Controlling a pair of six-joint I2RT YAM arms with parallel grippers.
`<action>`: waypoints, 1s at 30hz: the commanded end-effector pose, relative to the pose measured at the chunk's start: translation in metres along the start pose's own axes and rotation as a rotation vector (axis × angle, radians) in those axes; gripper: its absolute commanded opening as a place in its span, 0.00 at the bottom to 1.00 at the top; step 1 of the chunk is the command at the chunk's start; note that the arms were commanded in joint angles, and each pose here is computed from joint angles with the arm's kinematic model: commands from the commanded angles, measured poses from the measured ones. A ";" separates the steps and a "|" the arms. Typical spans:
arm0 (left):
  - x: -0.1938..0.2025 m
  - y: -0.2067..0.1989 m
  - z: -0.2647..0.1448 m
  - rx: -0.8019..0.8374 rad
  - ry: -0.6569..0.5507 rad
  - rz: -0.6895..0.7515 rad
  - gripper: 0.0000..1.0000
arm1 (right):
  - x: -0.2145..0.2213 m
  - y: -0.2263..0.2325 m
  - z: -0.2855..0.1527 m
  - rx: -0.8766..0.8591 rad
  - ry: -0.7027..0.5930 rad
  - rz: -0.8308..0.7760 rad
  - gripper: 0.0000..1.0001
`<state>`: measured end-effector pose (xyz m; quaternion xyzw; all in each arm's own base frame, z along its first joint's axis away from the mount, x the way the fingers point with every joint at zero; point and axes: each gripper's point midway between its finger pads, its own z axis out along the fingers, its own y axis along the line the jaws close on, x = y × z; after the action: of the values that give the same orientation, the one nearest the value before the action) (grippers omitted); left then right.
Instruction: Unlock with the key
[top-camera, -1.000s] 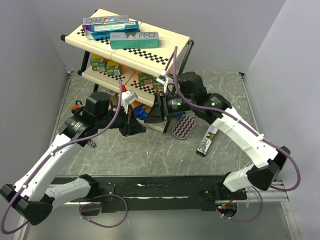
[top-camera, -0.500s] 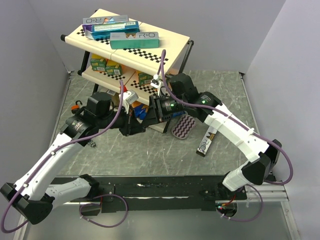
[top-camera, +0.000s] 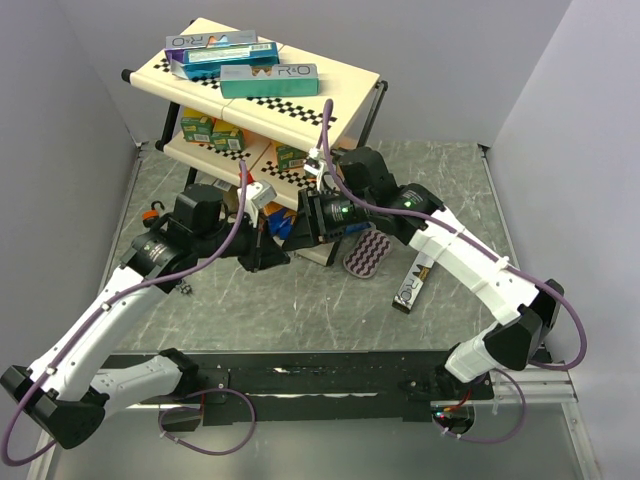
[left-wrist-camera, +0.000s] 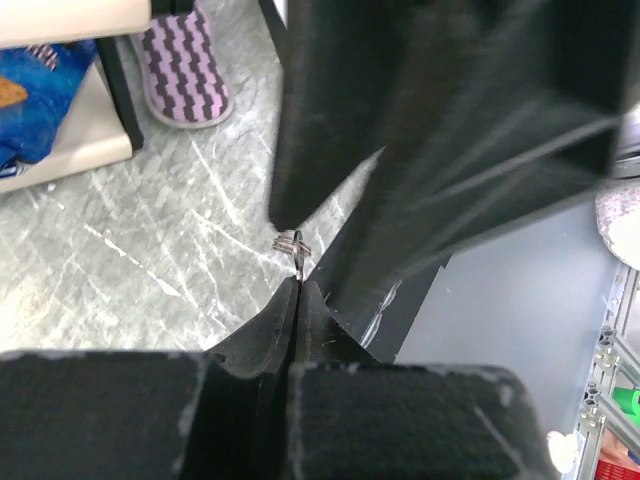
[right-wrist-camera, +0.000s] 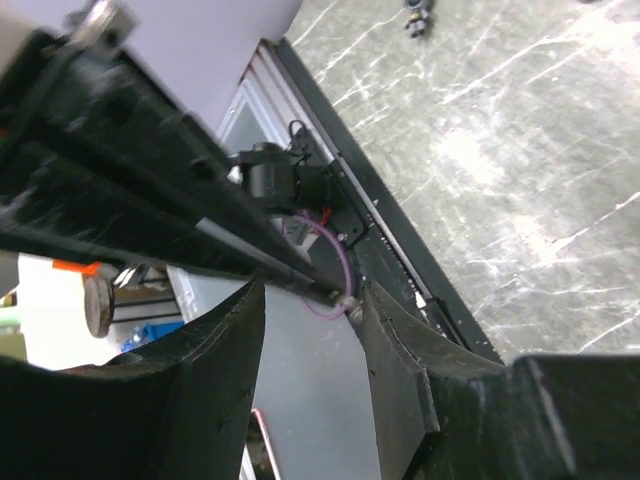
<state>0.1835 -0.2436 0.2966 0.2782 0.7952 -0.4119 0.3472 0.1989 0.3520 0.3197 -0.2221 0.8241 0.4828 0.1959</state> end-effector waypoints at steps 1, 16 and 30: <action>-0.017 -0.021 -0.007 0.072 -0.071 0.058 0.01 | 0.004 -0.007 -0.007 0.043 -0.024 0.001 0.51; -0.008 -0.023 -0.003 0.101 -0.073 0.023 0.01 | 0.014 0.001 -0.003 -0.059 -0.017 -0.022 0.32; -0.001 -0.020 0.005 0.127 -0.125 -0.055 0.01 | 0.029 0.011 -0.009 -0.142 -0.010 0.004 0.35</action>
<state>0.1675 -0.2525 0.2859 0.2486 0.7798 -0.4657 0.3365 0.1838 0.3458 0.2910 -0.2205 0.8174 0.5016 0.1777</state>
